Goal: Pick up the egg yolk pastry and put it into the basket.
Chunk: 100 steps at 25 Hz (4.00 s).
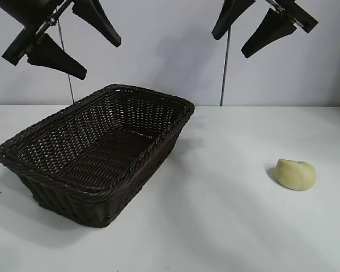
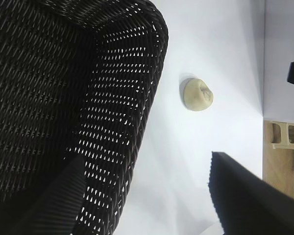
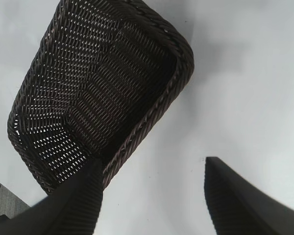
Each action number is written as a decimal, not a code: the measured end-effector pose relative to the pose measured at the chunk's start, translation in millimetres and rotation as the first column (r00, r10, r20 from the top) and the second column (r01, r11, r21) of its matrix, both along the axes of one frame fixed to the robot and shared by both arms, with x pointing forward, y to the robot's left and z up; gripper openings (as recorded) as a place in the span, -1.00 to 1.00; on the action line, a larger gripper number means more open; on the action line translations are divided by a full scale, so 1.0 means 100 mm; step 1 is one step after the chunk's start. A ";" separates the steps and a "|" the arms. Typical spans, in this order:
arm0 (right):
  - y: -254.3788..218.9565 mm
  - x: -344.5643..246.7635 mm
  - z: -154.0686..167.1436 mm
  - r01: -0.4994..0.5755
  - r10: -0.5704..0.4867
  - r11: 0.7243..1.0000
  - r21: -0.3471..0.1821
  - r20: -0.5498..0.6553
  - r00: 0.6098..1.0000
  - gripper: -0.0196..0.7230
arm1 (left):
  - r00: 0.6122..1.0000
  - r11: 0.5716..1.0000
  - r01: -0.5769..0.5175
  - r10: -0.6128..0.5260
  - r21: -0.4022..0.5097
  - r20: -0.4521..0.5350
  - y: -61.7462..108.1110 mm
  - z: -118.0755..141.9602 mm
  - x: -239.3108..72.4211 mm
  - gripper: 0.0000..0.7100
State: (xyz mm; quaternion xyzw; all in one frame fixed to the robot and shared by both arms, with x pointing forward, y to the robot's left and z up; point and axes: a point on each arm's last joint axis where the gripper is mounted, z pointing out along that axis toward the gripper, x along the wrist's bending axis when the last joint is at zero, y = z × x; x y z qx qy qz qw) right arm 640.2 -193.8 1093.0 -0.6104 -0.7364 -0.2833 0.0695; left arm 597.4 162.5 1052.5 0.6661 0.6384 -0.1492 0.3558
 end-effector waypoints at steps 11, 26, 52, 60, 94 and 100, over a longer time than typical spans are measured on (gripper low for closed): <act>0.00 0.00 0.00 0.000 0.000 1.000 0.001 0.000 1.000 0.25 | 1.000 1.000 -0.001 0.001 -0.002 0.000 0.00 0.00 0.00 0.46; 0.00 0.00 0.00 0.000 0.000 1.000 0.001 0.000 1.000 0.25 | 1.000 1.000 -0.013 0.013 -0.001 0.012 0.00 0.00 0.02 0.46; 0.00 0.00 0.00 0.002 -0.002 1.000 0.003 0.003 1.000 0.25 | 0.972 0.974 -0.208 0.216 0.090 -0.097 0.20 0.45 -0.33 0.46; 0.00 0.00 0.00 0.002 -0.002 1.000 0.003 0.003 1.000 0.25 | 0.943 0.940 -0.300 0.317 0.164 -0.096 0.35 0.57 -0.57 0.46; 0.00 0.00 0.00 0.002 -0.002 1.000 0.003 0.003 1.000 0.25 | 0.619 0.662 -0.709 0.749 0.242 -0.236 0.24 -0.50 -1.25 0.45; 0.00 0.00 0.00 0.002 -0.002 1.000 0.003 0.003 1.000 0.25 | 0.613 0.654 -0.724 0.756 0.220 -0.228 0.22 -0.53 -1.21 0.45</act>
